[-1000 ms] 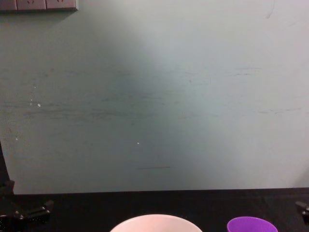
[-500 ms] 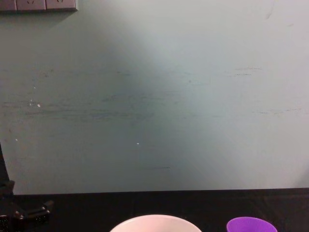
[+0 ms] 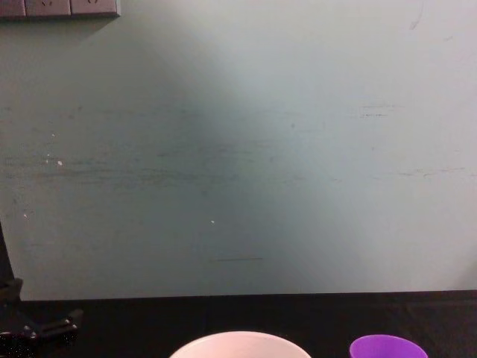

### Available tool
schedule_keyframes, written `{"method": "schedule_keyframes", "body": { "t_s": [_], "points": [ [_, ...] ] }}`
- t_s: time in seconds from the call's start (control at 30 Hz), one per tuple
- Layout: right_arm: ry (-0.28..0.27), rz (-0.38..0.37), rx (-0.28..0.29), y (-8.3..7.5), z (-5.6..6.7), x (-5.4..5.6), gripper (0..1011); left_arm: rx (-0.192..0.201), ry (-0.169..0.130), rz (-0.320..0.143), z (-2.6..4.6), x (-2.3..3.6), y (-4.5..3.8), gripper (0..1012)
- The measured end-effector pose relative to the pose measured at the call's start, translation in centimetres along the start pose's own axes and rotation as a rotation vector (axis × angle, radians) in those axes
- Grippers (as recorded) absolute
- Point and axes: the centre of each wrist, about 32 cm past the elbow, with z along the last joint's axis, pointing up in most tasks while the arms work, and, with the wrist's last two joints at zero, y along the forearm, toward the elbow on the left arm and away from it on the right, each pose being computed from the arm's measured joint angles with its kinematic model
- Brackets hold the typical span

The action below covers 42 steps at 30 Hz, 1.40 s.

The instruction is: Pick up the cup and pour the mung beans from the cup into the bowl.

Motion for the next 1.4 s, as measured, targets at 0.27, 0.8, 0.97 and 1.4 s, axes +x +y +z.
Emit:
{"method": "schedule_keyframes", "body": {
  "t_s": [0.27, 0.8, 0.97, 1.4],
  "points": [
    [0.052, 0.026, 0.02, 2.3, -0.6, -0.7, 1000, 0.0, 0.0, 0.0, 0.0, 0.0, 0.0, 1000],
    [0.136, 0.016, 0.049, 5.8, -1.3, -1.5, 1000, 0.0, 0.0, 0.0, 0.0, 0.0, 0.0, 1000],
    [0.15, 0.008, 0.056, 6.4, -1.4, -1.6, 1000, 0.0, 0.0, 0.0, 0.0, 0.0, 0.0, 1000],
    [0.167, 0.013, 0.072, 6.8, -1.7, -1.7, 916, 0.0, 0.0, 0.0, 0.0, 0.0, 0.0, 1000]
  ]
}}
